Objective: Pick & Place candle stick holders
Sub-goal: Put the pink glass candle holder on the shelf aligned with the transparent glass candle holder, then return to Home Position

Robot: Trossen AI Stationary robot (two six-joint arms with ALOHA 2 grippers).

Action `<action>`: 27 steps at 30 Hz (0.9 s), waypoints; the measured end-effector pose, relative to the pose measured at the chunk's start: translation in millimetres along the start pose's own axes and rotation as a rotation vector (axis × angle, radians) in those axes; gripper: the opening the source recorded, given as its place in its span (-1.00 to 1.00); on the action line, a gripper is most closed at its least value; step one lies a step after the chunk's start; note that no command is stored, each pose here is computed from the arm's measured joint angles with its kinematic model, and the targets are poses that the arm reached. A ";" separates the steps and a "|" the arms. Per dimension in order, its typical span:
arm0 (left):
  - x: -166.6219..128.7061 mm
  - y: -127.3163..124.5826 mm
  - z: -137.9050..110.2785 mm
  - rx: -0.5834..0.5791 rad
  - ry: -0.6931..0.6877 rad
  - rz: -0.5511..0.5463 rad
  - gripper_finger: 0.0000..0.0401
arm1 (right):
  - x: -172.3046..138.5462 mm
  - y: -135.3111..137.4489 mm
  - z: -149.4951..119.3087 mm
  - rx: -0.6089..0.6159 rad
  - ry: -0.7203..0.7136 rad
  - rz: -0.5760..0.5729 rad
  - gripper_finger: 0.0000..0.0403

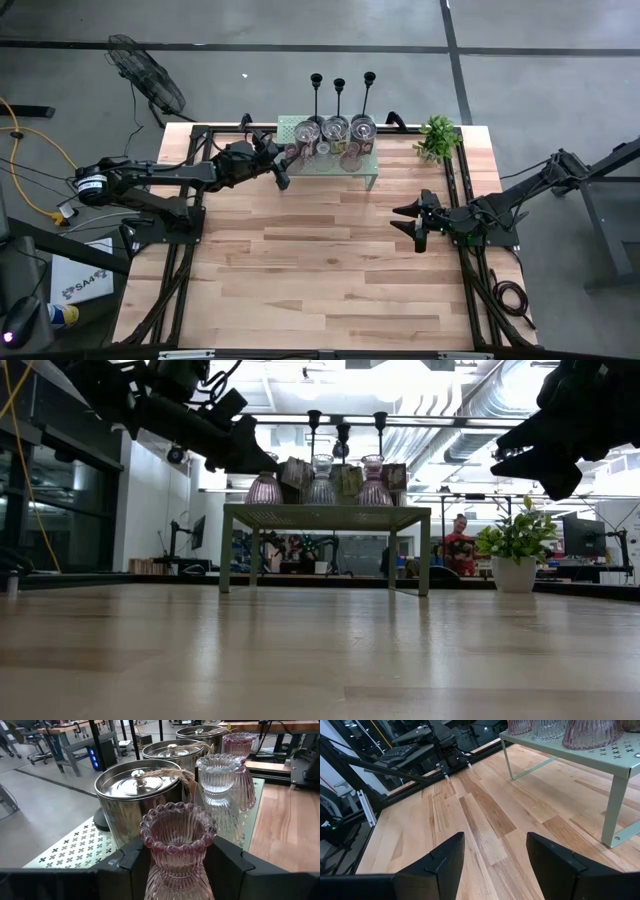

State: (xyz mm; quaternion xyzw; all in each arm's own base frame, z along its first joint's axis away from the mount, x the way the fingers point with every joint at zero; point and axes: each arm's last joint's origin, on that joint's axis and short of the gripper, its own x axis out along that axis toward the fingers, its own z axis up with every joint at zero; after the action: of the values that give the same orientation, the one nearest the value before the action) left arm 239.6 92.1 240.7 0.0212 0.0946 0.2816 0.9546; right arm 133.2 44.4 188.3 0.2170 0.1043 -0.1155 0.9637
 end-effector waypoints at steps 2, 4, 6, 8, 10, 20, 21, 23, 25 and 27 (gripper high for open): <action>0.0 0.0 0.0 0.005 0.000 0.000 -0.22 | 0.0 0.0 0.0 0.000 0.000 0.000 0.02; 0.0 0.0 0.0 0.007 0.000 -0.001 -0.22 | 0.0 0.0 0.0 0.000 0.000 0.000 0.02; 0.0 -0.2 0.0 0.007 0.000 -0.005 -0.22 | 0.0 0.0 0.0 0.000 0.000 0.000 0.02; -0.1 -0.3 0.1 0.008 -0.001 -0.012 -0.22 | 0.0 0.0 0.0 0.000 0.000 0.000 0.02; -0.1 -0.4 0.1 0.011 -0.001 -0.013 -0.21 | 0.0 0.0 0.0 0.000 0.000 0.000 0.02; -0.2 -0.6 1.8 0.030 -0.019 -0.023 0.23 | 0.0 0.0 0.0 0.000 0.000 0.000 0.02; -0.2 -0.5 2.3 0.033 -0.024 -0.023 0.26 | 0.0 0.0 0.0 0.000 0.000 0.000 0.02; -0.2 -0.5 3.2 0.039 -0.033 -0.023 0.29 | 0.0 0.0 0.0 0.000 0.000 0.000 0.02; -1.5 -0.2 4.9 0.038 -0.042 -0.024 0.29 | 0.0 0.0 0.0 0.000 0.000 0.000 0.02; -3.7 0.0 7.6 0.036 -0.059 -0.038 0.30 | 0.0 0.0 0.0 0.000 0.000 0.000 0.02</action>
State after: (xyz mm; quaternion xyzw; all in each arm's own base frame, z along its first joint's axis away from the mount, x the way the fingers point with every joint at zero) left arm 238.0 90.2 248.8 0.0448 0.0719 0.2612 0.9616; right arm 133.2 44.4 188.3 0.2169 0.1044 -0.1157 0.9637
